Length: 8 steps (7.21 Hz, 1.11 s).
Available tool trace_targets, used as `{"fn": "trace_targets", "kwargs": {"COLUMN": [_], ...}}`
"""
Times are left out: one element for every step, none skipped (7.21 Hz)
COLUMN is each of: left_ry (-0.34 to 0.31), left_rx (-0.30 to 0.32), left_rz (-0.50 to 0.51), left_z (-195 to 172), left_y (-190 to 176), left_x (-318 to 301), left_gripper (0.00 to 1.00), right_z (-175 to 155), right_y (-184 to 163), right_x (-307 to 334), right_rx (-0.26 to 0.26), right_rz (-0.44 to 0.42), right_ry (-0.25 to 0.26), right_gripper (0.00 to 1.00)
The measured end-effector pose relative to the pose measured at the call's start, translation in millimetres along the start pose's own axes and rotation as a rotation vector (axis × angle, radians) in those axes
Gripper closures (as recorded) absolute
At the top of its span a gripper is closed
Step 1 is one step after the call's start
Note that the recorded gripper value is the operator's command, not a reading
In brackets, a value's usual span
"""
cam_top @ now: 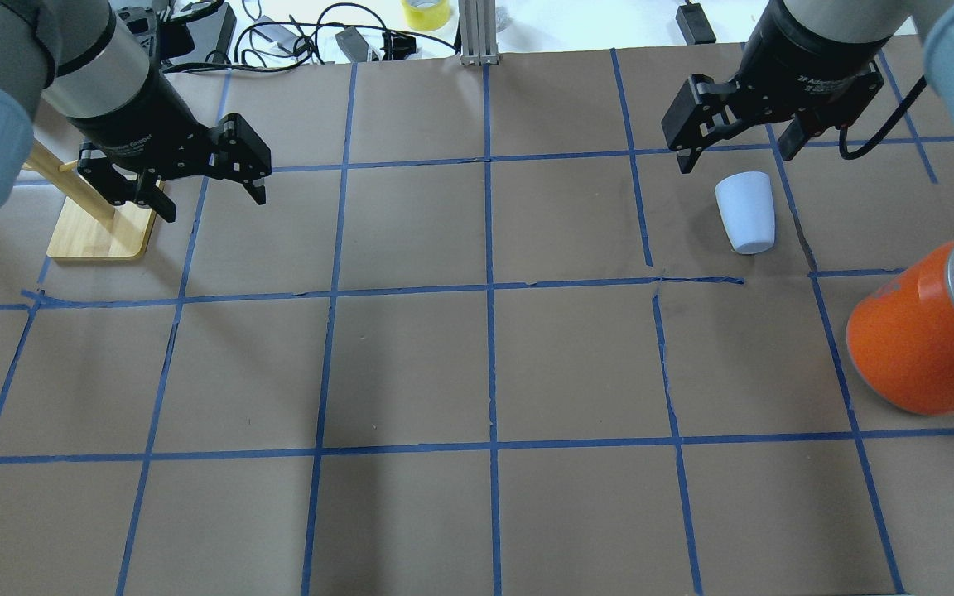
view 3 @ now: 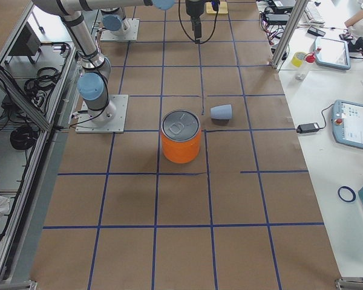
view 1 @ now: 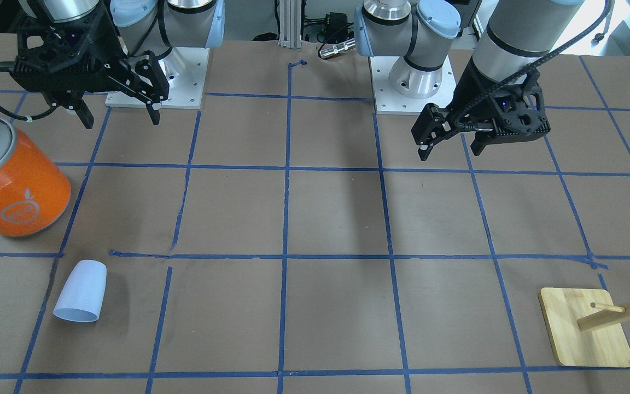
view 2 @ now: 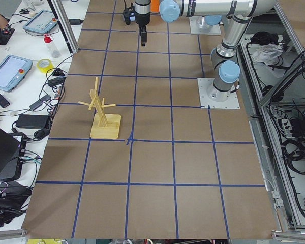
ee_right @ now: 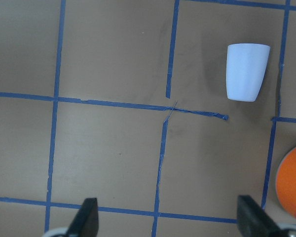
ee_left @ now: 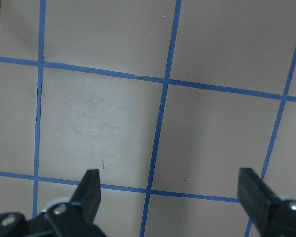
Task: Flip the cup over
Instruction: 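Lower the right gripper over the upright white cup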
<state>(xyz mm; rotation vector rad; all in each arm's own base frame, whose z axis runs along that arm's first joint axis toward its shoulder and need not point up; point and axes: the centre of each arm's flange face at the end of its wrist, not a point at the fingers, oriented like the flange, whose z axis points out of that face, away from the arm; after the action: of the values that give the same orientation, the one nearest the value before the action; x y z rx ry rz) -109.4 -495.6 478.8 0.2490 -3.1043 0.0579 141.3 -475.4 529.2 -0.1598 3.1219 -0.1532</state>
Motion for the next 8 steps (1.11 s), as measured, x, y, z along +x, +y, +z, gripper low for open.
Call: {"fn": "trace_targets", "kwargs": {"left_ry": [0.000, 0.000, 0.000, 0.000, 0.000, 0.000, 0.000, 0.000], "left_rx": [-0.001, -0.004, -0.005, -0.006, -0.006, -0.007, -0.007, -0.007], "left_rz": [0.000, 0.000, 0.000, 0.000, 0.000, 0.000, -0.001, -0.002], "left_z": [-0.1, 0.0, 0.0, 0.0, -0.4, -0.8, -1.2, -1.9], "left_y": [0.3, 0.7, 1.0, 1.2, 1.4, 1.8, 2.4, 3.0], "left_x": [0.0, -0.1, -0.1, -0.1, 0.0, -0.2, -0.6, -0.8], "left_gripper": [0.00, 0.00, 0.00, 0.00, 0.00, 0.00, 0.00, 0.00], "right_z": [2.1, 10.0, 22.0, 29.6, 31.8, 41.0, 68.9, 111.1], "right_y": [2.3, 5.5, 9.3, 13.5, 9.5, -7.1, -36.8, -71.9], "right_x": [-0.5, -0.5, 1.3, 4.6, 12.1, 28.3, 57.5, 94.0], "right_rx": [-0.008, -0.031, -0.081, -0.133, -0.129, -0.098, -0.081, -0.058], "right_rz": [-0.001, 0.002, 0.013, 0.019, 0.021, 0.038, 0.076, 0.121], "right_ry": [-0.005, -0.010, -0.011, -0.008, 0.003, 0.022, 0.035, 0.043], "right_gripper": [0.00, 0.00, 0.00, 0.00, 0.00, 0.00, 0.00, 0.00]}}
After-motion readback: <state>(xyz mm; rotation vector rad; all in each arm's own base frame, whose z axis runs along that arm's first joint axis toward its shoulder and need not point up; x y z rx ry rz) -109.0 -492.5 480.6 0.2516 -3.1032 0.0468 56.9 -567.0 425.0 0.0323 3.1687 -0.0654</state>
